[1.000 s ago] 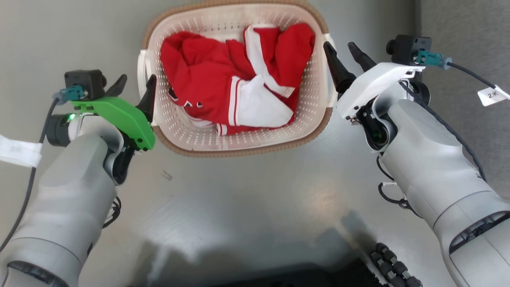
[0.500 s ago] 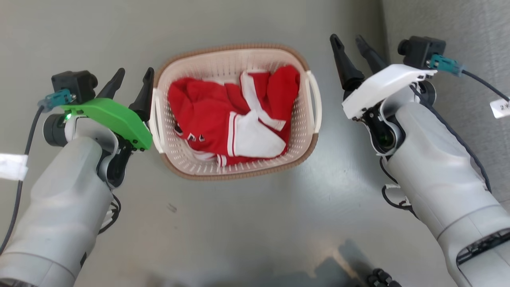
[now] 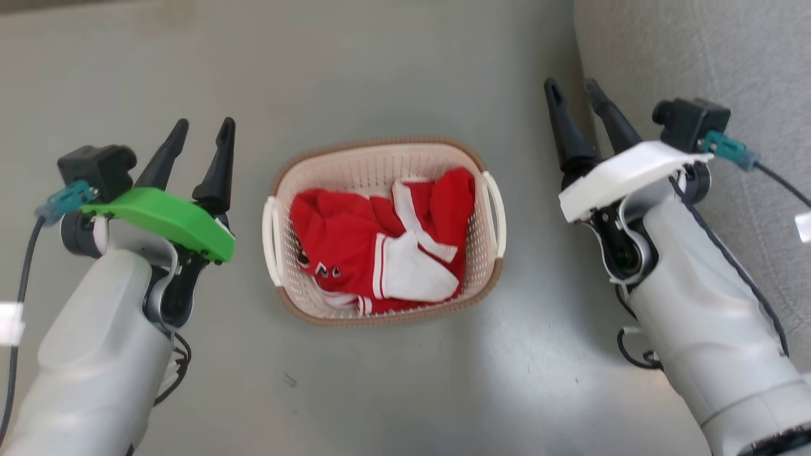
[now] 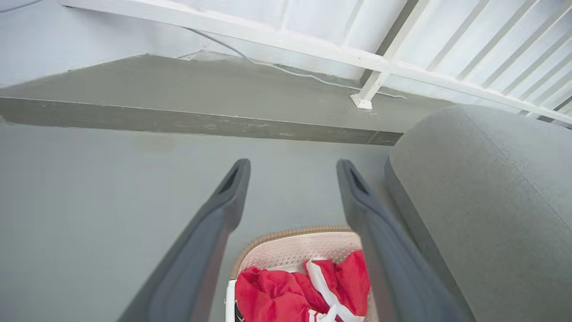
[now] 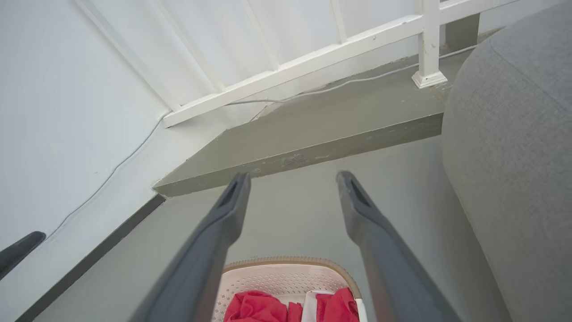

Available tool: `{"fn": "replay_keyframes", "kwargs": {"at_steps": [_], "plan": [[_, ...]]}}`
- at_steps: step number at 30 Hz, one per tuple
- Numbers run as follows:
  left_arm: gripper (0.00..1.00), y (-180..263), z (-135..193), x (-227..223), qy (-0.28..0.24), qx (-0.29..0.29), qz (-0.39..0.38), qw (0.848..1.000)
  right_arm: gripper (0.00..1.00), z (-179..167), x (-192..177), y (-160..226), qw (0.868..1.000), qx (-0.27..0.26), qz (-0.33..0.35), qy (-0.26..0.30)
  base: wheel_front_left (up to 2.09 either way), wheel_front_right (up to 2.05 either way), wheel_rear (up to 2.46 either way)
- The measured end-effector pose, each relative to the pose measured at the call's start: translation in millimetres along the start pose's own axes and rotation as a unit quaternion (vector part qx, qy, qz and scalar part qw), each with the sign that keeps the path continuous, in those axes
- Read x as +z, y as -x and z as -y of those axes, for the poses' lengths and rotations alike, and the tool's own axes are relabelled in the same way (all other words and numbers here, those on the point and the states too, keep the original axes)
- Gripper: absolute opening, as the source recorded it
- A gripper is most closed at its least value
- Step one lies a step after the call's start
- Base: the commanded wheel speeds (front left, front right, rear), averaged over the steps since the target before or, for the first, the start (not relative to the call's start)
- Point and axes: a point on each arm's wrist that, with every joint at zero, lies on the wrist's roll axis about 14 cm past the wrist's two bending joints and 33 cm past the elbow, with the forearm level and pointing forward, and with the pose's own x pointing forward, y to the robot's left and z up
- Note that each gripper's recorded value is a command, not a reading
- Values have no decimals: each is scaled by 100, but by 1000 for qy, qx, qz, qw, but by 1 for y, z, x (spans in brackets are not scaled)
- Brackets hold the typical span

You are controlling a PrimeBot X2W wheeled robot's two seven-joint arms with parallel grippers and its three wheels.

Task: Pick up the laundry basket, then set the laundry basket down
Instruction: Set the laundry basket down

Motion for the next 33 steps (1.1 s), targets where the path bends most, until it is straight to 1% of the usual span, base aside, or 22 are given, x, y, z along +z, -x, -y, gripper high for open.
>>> {"fn": "replay_keyframes", "kwargs": {"at_steps": [4, 9, 11, 16, 23, 27, 33], "plan": [[100, 14, 6, 27, -2, 2, 41, 999, 100, -7, 18, 13, 1000, 1, 27, 15, 0, 0, 0], [100, 39, 14, 41, -5, 5, 69, 998, 100, -15, 34, 32, 998, 0, 54, 30, 0, 0, 0], [100, 52, 23, 50, -16, 1, 87, 996, 100, -18, 41, 45, 997, -2, 68, 41, 0, 0, 0], [100, 77, 30, 69, -41, 4, 121, 992, 100, -24, 51, 66, 995, -5, 88, 55, 0, 0, 0], [100, 109, 47, 80, -71, 6, 153, 986, 100, -33, 53, 97, 992, -5, 102, 70, 0, 0, 0], [100, 123, 54, 84, -78, 9, 167, 983, 100, -36, 60, 109, 989, -10, 119, 82, 0, 0, 0], [100, 136, 59, 81, -78, 11, 176, 981, 100, -33, 68, 122, 987, -21, 136, 84, 0, 0, 0]]}}
